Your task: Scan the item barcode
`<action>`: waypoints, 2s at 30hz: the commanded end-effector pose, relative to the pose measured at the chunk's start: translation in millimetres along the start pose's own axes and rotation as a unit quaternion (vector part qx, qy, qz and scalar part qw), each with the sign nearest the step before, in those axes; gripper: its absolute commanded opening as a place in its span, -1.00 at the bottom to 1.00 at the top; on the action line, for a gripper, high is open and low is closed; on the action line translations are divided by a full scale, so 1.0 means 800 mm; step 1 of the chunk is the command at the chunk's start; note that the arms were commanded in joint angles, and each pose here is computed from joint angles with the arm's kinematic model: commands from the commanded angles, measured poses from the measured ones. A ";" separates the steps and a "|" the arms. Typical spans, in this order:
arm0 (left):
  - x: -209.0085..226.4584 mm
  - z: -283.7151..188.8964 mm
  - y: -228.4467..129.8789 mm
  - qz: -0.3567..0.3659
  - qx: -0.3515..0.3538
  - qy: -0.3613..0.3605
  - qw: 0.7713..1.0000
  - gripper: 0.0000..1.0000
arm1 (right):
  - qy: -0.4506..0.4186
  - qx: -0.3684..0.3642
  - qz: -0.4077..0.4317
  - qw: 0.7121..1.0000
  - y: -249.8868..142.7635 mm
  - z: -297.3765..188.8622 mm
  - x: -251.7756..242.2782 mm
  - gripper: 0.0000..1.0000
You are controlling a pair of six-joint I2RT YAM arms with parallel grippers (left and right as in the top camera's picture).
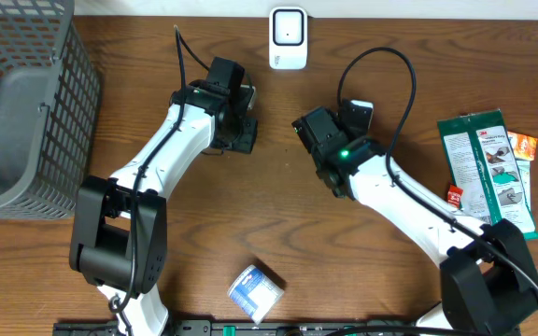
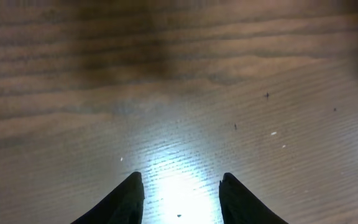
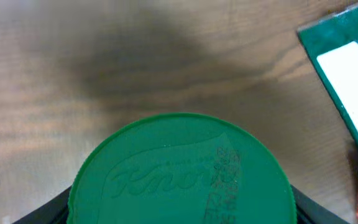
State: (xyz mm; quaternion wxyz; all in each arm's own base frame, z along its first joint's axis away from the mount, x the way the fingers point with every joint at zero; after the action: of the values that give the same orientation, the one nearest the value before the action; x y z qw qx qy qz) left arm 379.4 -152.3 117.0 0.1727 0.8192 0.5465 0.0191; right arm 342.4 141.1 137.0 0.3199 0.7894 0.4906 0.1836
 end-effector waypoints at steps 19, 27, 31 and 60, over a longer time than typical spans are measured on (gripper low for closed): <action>0.001 -0.014 0.020 0.010 -0.046 0.007 0.999 -0.16 | 0.015 -0.123 -0.010 0.992 -0.030 0.065 -0.018 -0.02; 0.001 -0.014 0.021 0.010 -0.048 0.007 0.999 -0.16 | 0.001 -0.118 -0.038 0.992 -0.050 0.091 -0.014 0.13; 0.001 -0.014 0.021 0.010 -0.048 0.007 0.999 -0.15 | -0.012 -0.145 -0.072 0.987 -0.041 0.080 -0.012 0.29; -0.003 -0.015 0.021 0.032 -0.045 0.005 0.998 0.10 | 0.240 -0.092 -0.014 0.966 0.060 -0.093 -0.064 0.99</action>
State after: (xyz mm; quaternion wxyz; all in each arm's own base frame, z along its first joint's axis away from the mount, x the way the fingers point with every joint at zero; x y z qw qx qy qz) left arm 391.8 -156.8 121.6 0.2004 0.8229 0.5300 0.0430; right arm 310.9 116.5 199.3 0.3186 0.6776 0.5622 0.3511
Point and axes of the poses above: each gripper's point midway between its finger pads, its own z axis out along the fingers, its own x axis along the line the jaws close on, y = z × x, the point moved 5 cm from there along -z, back along the fingers, and after that the axes turned 9 degrees about z, right-handed, at the moved point
